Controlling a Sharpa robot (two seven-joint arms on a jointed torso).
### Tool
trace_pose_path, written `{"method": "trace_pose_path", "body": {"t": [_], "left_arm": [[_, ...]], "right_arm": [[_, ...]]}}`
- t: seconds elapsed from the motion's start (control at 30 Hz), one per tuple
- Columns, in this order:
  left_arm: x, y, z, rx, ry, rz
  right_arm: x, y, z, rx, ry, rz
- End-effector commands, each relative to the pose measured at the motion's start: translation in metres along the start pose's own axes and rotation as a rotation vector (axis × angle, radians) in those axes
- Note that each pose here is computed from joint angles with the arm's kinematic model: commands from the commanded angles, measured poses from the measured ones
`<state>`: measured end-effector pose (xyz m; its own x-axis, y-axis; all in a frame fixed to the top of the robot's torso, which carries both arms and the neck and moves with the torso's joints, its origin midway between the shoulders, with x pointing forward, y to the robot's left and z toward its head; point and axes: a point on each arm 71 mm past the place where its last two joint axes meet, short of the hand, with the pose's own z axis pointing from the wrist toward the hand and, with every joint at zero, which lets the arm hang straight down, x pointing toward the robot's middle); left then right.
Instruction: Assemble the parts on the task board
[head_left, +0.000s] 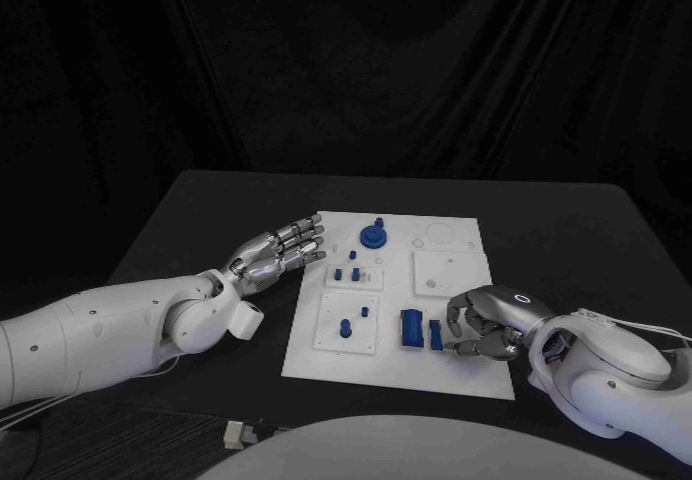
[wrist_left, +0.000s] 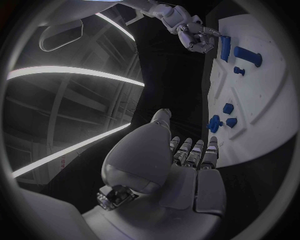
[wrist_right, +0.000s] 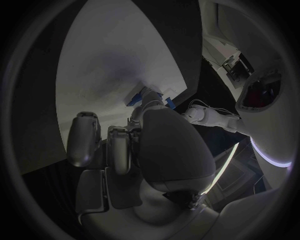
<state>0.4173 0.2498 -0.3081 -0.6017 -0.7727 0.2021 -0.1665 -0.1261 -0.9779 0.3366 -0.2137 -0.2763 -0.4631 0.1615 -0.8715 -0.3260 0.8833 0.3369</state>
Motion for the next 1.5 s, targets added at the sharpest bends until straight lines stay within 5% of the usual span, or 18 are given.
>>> {"method": "trace_pose_path", "body": {"t": [0.03,1.5], "left_arm": [[0.0012,-0.0009,-0.0002,0.018,0.006,-0.012],[0.0008,0.0060,-0.0054,0.006,-0.001,-0.020]], "right_arm": [[-0.0005,0.0005,0.0005,-0.006,-0.025,-0.017],[0.0058,0.0046,0.0091,0.021,0.021,0.008]]}}
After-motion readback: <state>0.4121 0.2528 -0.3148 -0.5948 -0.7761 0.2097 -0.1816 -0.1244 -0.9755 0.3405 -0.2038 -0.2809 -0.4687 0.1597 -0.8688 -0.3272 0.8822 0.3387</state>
